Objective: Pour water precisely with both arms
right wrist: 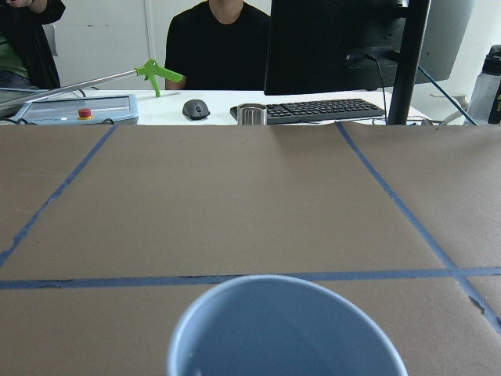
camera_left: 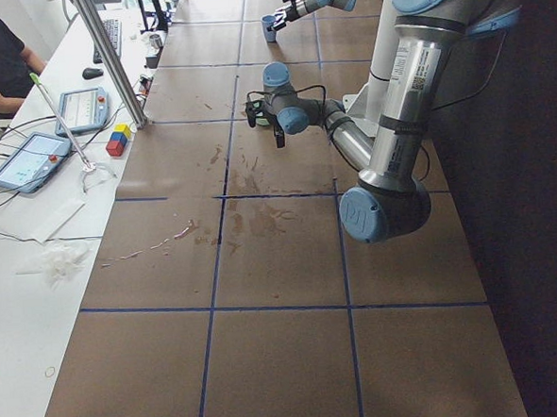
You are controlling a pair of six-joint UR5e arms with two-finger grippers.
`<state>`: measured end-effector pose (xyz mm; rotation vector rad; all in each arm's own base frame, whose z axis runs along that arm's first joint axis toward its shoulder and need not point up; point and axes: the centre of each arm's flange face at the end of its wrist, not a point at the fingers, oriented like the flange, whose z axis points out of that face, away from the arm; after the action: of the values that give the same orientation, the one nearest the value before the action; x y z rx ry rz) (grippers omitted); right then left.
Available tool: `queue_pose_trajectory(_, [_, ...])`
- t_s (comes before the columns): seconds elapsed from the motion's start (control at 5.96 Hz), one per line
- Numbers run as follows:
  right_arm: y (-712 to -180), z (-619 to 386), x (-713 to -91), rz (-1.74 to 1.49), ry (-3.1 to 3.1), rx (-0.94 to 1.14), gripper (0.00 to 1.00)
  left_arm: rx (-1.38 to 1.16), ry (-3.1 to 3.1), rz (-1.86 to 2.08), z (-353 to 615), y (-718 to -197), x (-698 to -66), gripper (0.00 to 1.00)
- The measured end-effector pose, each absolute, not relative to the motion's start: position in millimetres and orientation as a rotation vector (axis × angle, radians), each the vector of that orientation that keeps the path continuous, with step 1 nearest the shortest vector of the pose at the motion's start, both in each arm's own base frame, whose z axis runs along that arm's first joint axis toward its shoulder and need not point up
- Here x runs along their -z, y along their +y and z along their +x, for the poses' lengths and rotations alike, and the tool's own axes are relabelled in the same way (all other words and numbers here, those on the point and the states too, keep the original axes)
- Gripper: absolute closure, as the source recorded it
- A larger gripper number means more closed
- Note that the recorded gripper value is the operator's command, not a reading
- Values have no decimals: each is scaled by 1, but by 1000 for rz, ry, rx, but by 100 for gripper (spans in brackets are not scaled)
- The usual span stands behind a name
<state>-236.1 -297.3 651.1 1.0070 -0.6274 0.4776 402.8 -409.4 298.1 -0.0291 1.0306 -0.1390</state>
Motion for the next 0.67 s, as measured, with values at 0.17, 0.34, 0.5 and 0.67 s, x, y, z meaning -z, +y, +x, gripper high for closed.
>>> queue_pose_trajectory(0.17, [-293, -232, -649, 978, -671, -469, 0, 139, 1031, -28, 403, -409, -298, 0])
queue_pose_trajectory(0.34, [-290, -230, -642, 953, -707, -462, 0, 138, 1033, -27, 403, -409, -297, 0])
queue_pose_trajectory(0.5, [-287, -223, -633, 943, -725, -454, 0, 138, 1033, -27, 403, -409, -297, 0])
queue_pose_trajectory(0.67, [-284, -214, -620, 950, -729, -437, 0, 138, 1032, -27, 403, -409, -297, 0])
